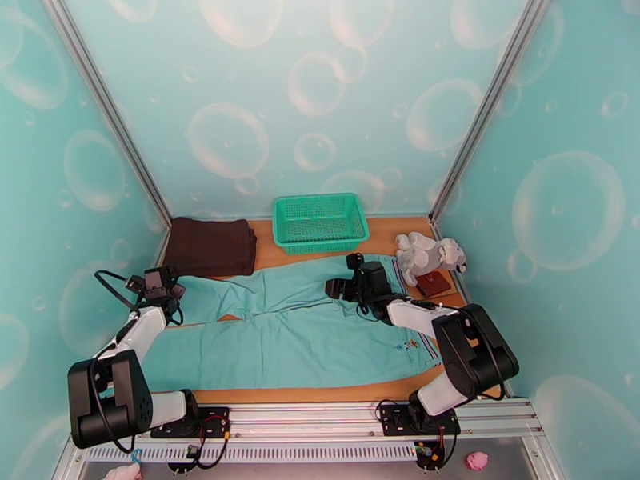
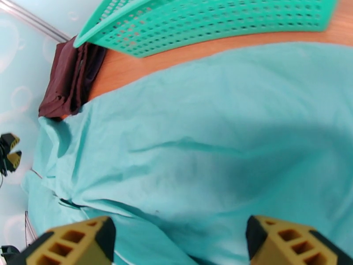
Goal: Fold and stack the trousers
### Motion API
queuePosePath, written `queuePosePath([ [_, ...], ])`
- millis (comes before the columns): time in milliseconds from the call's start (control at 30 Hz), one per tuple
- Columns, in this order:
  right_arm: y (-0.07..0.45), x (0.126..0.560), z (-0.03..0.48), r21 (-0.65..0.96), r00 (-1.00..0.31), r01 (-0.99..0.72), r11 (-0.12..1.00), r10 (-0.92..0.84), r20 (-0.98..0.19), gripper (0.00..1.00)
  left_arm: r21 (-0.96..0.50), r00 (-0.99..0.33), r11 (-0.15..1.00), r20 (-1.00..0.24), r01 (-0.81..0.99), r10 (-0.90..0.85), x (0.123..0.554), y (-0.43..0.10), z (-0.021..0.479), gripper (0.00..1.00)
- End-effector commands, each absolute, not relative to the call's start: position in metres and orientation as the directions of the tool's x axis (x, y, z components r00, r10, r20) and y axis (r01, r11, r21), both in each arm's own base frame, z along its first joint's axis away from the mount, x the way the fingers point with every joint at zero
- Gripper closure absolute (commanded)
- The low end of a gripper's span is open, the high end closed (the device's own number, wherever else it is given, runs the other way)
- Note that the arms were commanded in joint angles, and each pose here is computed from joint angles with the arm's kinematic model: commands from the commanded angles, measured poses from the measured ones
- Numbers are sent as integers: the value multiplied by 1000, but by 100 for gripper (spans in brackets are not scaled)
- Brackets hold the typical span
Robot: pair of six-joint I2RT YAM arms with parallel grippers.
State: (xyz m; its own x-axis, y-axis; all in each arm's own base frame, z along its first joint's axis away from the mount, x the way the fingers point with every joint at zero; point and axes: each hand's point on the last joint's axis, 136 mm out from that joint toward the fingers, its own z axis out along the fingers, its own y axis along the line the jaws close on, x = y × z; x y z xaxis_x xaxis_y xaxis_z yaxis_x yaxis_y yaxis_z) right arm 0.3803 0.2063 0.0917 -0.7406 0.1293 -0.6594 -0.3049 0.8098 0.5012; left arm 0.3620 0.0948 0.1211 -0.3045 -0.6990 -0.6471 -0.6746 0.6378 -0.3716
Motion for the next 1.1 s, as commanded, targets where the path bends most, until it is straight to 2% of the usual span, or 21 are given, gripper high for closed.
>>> queuePosePath([
  [0, 221, 386, 86, 506, -761, -315, 803, 105, -640, 18, -405, -501, 811, -641, -421, -581, 387, 32, 119, 47],
  [100, 222, 395, 76, 514, -771, -285, 809, 125, -624, 18, -451, -619, 843, -582, -294, -527, 395, -20, 93, 47],
  [267, 204, 397, 33, 470, -841, -136, 872, 149, -520, 19, -431, -720, 870, -523, -239, -457, 396, -56, 63, 45],
  [433, 175, 382, 10, 403, -871, 17, 915, 211, -443, 19, -372, -745, 888, -503, -271, -439, 381, -51, 44, 42],
  [567, 167, 371, 10, 383, -874, 66, 921, 239, -424, 19, -292, -739, 881, -481, -373, -472, 363, -32, 22, 41],
  [667, 159, 364, 10, 353, -874, 109, 929, 259, -411, 19, -289, -739, 867, -454, -406, -498, 352, -30, 11, 42],
  [767, 149, 365, 20, 315, -858, 133, 940, 269, -438, 19, -299, -736, 862, -450, -410, -506, 346, -31, 8, 41],
  [867, 147, 377, 48, 271, -817, 92, 958, 229, -529, 19, -292, -732, 880, -488, -375, -474, 351, -30, 25, 41],
  [967, 163, 391, 90, 218, -760, -14, 976, 132, -636, 18, -280, -709, 900, -555, -334, -435, 363, -27, 63, 41],
  [1067, 201, 397, 130, 199, -685, -171, 965, 29, -728, 17, -207, -640, 889, -629, -409, -441, 369, 0, 90, 41],
])
